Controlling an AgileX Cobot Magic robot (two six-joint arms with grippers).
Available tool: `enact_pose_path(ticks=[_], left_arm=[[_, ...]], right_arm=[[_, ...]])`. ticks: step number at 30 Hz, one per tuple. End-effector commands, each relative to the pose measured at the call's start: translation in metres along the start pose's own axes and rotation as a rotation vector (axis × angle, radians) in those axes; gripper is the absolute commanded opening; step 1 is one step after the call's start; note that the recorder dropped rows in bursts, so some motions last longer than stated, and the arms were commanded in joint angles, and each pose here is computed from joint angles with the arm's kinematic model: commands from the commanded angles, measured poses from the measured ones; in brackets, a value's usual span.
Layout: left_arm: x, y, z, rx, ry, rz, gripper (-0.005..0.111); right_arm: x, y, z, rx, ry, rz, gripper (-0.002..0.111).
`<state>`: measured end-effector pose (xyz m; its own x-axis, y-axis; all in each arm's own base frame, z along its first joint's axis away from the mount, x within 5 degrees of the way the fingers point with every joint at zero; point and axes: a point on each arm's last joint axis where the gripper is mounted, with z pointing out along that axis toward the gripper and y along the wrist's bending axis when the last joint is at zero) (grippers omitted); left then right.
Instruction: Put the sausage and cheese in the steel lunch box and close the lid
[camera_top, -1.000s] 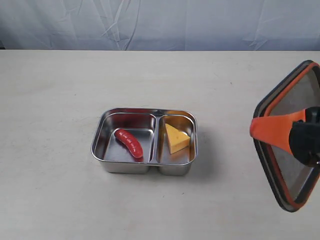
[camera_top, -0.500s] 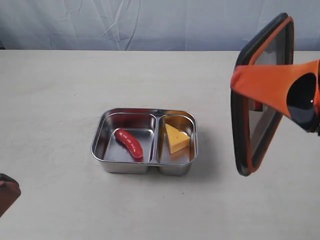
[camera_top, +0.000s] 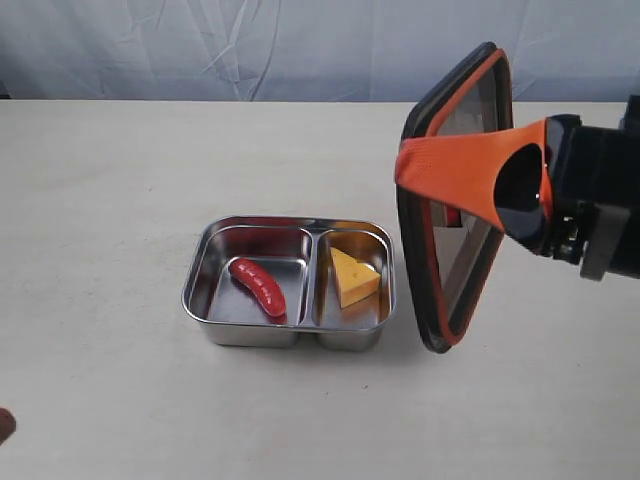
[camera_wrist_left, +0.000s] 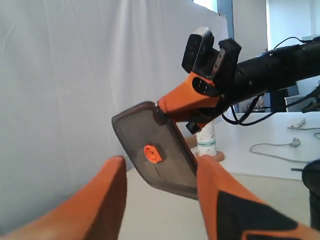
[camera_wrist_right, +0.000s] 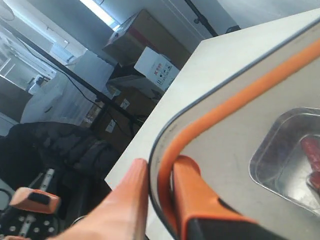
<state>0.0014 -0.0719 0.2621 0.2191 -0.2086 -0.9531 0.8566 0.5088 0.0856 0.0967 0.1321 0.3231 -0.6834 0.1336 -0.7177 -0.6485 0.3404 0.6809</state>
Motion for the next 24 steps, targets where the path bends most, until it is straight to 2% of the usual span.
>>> enact_pose_path(ticks=[1,3,6,8,10,15,18,19,21,23,24], left_arm=[[-0.043,0.006,0.008,-0.085,-0.021,0.092,0.040],[-0.060,0.015,0.013,-0.157,-0.019,0.105,0.039],[-0.070,0.031,0.026,-0.184,0.128,0.211,0.039],[-0.061,0.045,0.034,-0.194,0.262,0.174,0.039],[-0.051,0.057,0.044,-0.165,0.325,0.071,0.039],[-0.034,0.080,0.060,-0.134,0.430,-0.065,0.039],[-0.040,0.097,0.071,-0.188,0.427,-0.108,0.039],[-0.054,0.110,0.081,-0.259,0.334,-0.207,0.036],[-0.068,0.119,0.091,-0.265,0.259,-0.250,0.031],[-0.079,0.126,0.102,-0.222,0.248,-0.221,0.025],[-0.089,0.128,0.113,-0.123,0.240,-0.212,0.022]], right_arm=[[0.000,0.000,0.001,-0.003,0.002,-0.033,-0.001],[0.000,-0.001,0.001,-0.001,0.001,-0.037,-0.001],[0.000,-0.001,0.001,0.002,0.001,-0.040,-0.001],[-0.001,-0.002,0.001,0.015,-0.011,-0.037,-0.001],[-0.004,-0.003,0.001,0.025,-0.041,-0.012,-0.001],[-0.010,-0.004,0.000,0.031,-0.106,0.013,-0.001],[-0.009,-0.002,0.001,0.015,-0.095,0.004,-0.001],[-0.008,-0.002,0.002,0.011,-0.080,-0.003,-0.001],[-0.007,-0.002,0.002,0.006,-0.070,-0.009,-0.001],[-0.007,-0.003,0.003,0.006,-0.064,-0.011,-0.001],[-0.006,-0.003,0.003,0.010,-0.058,-0.022,-0.001]])
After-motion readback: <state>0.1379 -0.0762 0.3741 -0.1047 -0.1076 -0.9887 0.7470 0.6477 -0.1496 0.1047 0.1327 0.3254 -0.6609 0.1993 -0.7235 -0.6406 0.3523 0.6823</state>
